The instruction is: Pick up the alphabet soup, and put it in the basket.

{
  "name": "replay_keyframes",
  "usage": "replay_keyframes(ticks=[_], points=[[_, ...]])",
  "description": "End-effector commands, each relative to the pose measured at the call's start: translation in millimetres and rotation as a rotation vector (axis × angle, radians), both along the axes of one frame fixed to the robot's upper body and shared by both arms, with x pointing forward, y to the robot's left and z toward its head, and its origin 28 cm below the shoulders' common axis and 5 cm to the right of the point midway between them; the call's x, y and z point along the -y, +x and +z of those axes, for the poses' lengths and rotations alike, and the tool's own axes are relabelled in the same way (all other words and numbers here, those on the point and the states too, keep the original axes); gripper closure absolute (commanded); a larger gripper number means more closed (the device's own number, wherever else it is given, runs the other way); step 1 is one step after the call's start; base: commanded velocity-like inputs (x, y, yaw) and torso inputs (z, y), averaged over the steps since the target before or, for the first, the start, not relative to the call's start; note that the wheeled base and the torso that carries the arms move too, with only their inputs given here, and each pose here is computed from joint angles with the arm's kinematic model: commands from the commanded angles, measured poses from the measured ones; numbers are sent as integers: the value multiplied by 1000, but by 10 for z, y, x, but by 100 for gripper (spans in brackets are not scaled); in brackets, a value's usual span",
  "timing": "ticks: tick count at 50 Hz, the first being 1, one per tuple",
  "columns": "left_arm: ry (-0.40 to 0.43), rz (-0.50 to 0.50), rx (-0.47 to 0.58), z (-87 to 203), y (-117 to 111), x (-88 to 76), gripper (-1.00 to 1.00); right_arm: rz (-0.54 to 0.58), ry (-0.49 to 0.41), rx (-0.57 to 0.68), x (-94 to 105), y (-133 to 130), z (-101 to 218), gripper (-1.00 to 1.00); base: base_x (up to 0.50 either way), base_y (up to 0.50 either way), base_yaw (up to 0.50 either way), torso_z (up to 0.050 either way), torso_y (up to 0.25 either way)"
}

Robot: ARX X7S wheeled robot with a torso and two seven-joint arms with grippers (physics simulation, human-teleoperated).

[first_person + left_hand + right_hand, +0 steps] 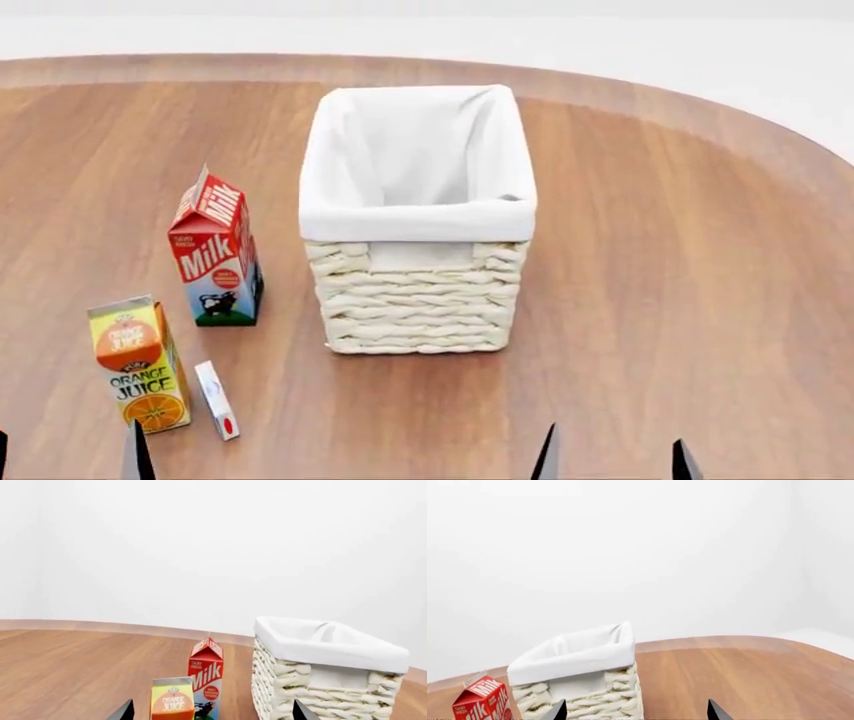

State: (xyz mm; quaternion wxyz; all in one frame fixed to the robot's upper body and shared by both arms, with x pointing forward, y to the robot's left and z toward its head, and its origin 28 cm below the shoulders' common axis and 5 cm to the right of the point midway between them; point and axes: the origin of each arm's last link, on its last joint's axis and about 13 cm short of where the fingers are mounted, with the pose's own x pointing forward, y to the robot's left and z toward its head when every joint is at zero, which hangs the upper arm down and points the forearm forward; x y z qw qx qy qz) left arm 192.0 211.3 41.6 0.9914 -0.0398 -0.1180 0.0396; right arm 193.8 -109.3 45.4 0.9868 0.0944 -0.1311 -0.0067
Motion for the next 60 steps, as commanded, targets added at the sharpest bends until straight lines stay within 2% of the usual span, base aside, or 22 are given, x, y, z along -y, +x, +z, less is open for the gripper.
replay_keyframes(ticks=[1,9,29,60], points=[[0,0,0,-4,-2,0,-100,-2,-4,-8,-7,1,4,-100,0,0,0,0,0],[-1,0,0,-2,-3,1,-100,-11,-4,9,3,-9,16,-100,14,0,0,0,0],[-3,3,3,7,-8,1,-100,-21,-11,3,-1,4,12,-100,347,-30,0,0,1],[-2,3,2,-10,-1,-5,-100,-8,-34,4,-27,-5,0,-100,121,-77,0,0,0]])
